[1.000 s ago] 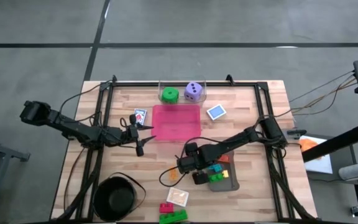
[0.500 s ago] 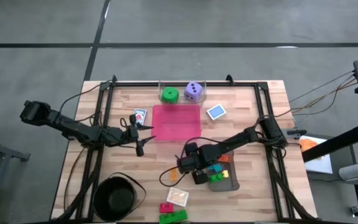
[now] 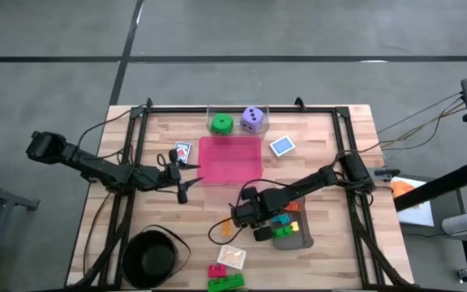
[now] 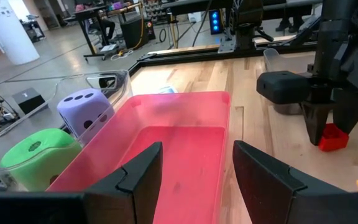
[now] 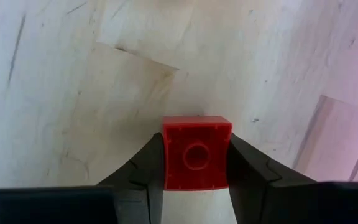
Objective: Pick & Place Toys
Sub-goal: Put the small red game piece into the black bin
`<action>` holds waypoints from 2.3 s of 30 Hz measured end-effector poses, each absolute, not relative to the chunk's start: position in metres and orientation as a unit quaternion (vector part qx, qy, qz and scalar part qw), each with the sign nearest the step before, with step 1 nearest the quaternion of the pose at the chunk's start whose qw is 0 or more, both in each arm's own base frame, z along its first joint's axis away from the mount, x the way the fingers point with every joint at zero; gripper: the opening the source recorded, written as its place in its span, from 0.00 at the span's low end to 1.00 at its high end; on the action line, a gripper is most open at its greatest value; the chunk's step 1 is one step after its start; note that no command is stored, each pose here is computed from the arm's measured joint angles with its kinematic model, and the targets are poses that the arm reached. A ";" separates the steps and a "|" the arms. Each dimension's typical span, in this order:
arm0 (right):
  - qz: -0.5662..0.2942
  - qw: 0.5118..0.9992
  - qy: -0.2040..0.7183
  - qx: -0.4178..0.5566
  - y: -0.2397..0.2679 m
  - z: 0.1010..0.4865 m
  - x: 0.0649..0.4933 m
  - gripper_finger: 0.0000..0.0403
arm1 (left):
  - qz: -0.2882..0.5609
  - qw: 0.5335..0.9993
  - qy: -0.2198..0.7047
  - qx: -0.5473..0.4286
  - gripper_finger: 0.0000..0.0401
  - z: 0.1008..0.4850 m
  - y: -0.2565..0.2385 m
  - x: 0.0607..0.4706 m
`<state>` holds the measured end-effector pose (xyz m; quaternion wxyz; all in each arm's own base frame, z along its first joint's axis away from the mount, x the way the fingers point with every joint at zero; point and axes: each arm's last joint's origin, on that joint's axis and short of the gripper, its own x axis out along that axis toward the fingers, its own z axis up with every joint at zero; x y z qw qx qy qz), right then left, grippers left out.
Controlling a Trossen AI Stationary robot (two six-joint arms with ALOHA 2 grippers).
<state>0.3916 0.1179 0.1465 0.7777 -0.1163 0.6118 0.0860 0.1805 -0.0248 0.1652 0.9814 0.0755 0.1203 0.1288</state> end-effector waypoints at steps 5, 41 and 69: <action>0.091 0.781 0.606 -0.120 0.121 0.150 0.393 0.30 | 0.129 0.981 0.121 0.076 0.49 0.165 -0.025 0.181; 0.205 0.966 0.149 -0.051 0.124 0.171 0.420 0.30 | 0.129 0.981 0.124 0.076 0.49 0.164 -0.025 0.180; 0.018 0.961 0.275 0.012 0.100 0.199 0.281 0.30 | 0.129 0.981 0.126 0.077 0.49 0.164 -0.025 0.180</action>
